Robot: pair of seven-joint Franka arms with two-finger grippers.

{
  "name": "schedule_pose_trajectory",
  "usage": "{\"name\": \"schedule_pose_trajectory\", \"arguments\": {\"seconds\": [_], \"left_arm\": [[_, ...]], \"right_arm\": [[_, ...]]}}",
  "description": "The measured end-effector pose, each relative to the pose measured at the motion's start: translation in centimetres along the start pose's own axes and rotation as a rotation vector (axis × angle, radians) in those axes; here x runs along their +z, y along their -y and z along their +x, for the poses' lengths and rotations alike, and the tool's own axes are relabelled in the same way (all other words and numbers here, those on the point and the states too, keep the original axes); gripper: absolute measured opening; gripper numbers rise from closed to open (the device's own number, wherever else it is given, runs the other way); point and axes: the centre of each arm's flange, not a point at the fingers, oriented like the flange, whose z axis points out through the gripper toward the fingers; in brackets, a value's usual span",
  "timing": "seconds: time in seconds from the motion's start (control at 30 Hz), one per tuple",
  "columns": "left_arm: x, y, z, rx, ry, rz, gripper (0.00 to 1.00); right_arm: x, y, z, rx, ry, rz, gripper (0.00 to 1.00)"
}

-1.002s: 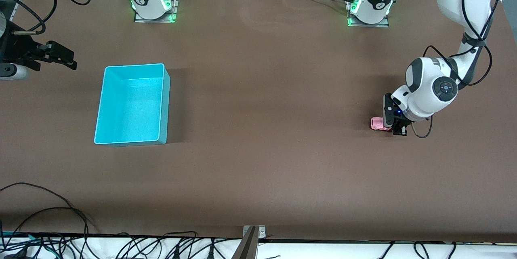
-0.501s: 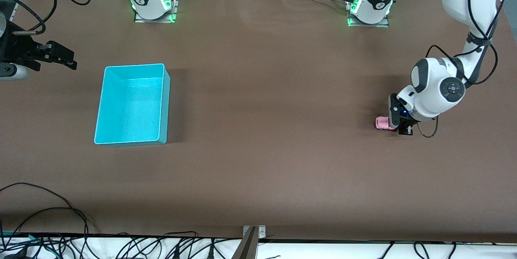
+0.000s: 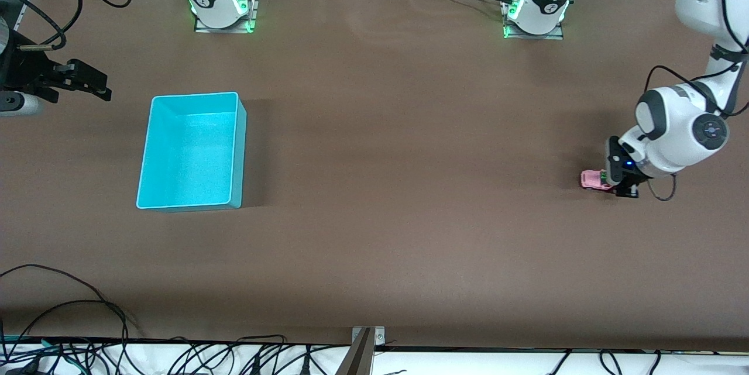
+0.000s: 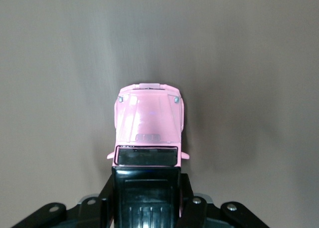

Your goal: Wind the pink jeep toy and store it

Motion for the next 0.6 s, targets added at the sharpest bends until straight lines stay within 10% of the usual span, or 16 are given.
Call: {"name": "schedule_pose_trajectory", "arguments": {"seconds": [0.6], "left_arm": [[0.4, -2.7, -9.1, -0.063, 0.014, 0.017, 0.51]], "right_arm": [[0.0, 0.0, 0.0, 0.000, 0.000, 0.000, 1.00]]}}
